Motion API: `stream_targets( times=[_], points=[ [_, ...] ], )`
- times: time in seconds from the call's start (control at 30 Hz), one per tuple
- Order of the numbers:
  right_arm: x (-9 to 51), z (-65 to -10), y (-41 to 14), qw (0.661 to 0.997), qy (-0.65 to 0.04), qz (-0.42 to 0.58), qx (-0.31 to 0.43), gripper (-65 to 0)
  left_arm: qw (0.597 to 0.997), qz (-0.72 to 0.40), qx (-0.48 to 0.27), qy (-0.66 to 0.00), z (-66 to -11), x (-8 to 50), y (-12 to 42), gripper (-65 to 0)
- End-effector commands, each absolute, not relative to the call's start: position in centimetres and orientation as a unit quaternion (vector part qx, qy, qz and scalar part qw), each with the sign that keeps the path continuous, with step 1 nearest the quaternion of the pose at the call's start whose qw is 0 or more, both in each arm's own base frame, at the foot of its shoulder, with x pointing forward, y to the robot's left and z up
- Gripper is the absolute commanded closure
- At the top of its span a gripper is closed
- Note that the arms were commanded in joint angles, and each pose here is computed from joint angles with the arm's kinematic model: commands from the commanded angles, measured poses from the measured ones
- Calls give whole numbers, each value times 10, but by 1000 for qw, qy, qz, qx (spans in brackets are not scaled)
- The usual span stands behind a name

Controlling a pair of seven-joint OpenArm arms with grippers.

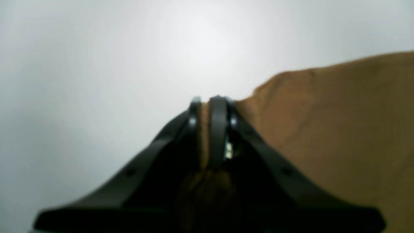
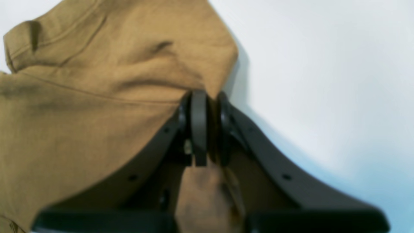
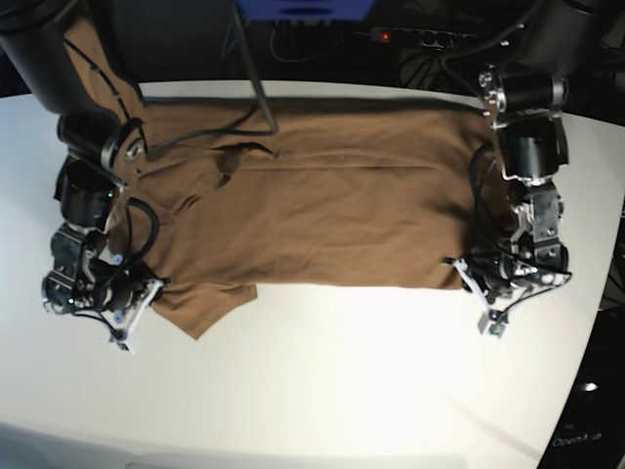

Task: Fold the T-shirt properly
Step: 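Lift the hem and fold it over toward the collar with both grippers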

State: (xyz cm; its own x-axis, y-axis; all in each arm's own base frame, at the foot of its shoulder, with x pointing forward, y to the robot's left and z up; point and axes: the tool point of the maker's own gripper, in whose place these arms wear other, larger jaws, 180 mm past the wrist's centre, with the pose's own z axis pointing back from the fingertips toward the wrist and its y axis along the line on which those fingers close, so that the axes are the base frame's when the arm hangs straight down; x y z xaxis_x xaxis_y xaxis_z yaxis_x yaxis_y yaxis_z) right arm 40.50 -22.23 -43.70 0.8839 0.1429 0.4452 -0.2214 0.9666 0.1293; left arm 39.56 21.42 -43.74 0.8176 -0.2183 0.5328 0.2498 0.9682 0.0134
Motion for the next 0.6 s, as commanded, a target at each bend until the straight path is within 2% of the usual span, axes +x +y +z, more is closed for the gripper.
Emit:
stream_targets(
  times=[0.0,0.13,0.27,0.57],
  points=[
    [405,-435,-227,968,-216,97,80,-3,957,-131,-18,-258,-436,391,218,-27],
    [401,-432,-228,966,-231,99,65,-3,954,-139,-10,-265,-428,388,215,-27],
    [389,-419,-236,962,-245,122,13,-3,953,-142,5,-268,-422,379,220,-27],
    [366,-378,-224,934,-293,191,-73,-3,951,-128,27,-279,-412,361,235,-27]
  ],
)
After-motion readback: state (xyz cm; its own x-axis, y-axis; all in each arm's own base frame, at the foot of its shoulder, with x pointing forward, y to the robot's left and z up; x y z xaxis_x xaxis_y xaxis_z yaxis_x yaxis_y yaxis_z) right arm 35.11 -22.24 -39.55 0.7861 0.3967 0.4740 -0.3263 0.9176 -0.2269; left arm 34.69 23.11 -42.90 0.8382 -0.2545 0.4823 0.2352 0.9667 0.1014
